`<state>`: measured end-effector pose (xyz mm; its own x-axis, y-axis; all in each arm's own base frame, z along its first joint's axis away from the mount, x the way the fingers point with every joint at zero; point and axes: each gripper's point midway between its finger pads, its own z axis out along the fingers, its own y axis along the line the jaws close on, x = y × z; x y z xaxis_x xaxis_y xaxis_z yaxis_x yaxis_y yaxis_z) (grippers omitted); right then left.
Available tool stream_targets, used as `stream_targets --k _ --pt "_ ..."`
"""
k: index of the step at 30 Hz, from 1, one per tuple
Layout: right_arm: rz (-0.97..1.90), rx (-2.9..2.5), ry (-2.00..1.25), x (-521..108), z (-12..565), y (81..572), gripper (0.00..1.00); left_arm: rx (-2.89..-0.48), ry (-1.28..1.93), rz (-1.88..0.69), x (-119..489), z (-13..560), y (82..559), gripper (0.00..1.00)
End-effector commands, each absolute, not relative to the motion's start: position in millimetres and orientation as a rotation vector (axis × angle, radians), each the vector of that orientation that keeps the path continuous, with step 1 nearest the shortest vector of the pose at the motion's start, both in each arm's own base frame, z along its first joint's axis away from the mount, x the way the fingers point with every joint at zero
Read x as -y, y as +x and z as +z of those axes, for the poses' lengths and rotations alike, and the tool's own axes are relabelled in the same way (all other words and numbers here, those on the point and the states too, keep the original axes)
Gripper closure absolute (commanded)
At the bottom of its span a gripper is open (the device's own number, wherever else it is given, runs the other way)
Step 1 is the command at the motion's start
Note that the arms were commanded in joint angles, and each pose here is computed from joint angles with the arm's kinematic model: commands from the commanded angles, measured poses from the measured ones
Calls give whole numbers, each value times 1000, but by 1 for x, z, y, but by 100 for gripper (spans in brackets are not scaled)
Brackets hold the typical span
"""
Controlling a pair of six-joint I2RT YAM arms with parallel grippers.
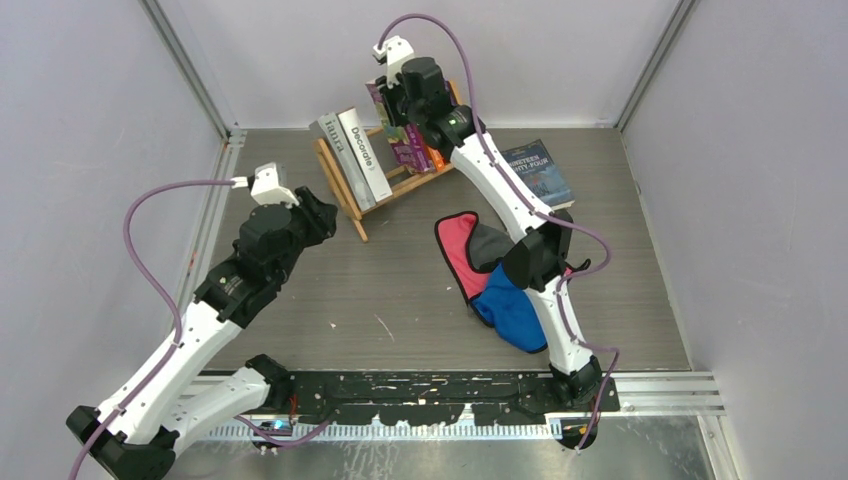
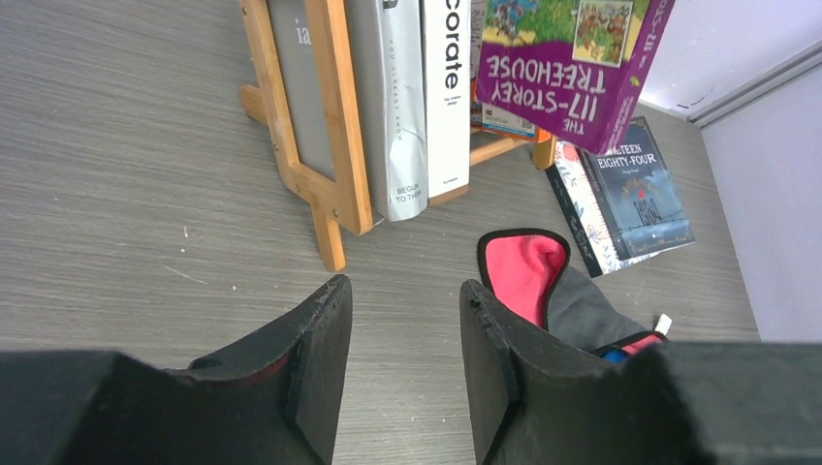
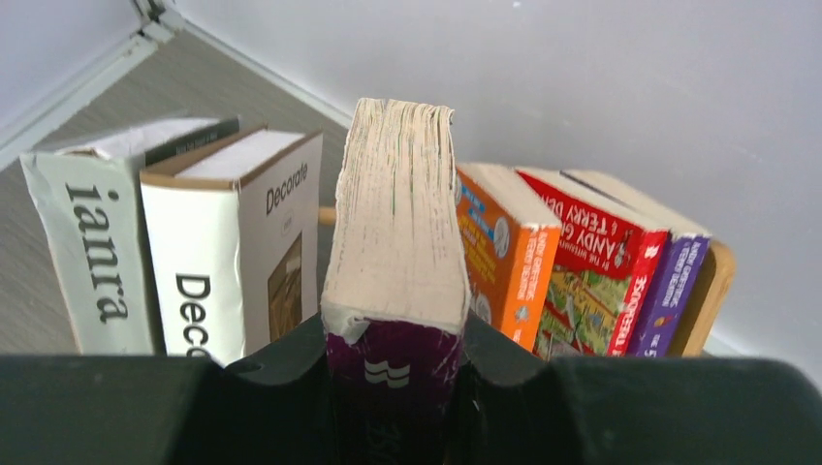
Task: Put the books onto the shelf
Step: Place the book on the shelf.
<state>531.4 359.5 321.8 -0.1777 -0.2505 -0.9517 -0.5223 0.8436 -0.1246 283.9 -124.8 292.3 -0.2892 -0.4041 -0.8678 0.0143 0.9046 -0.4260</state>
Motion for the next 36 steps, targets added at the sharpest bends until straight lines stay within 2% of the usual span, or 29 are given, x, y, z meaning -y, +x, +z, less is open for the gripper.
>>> stream_targets --k 1,26,36 --pt "310 -1575 -536 -364 380 546 99 -1789 -308 -441 124 301 286 55" --pt "282 -1664 -568 -356 296 597 99 -1780 -357 -444 123 278 290 58" --pt "249 -1672 -565 -344 283 611 99 -1767 -403 -443 118 270 290 54"
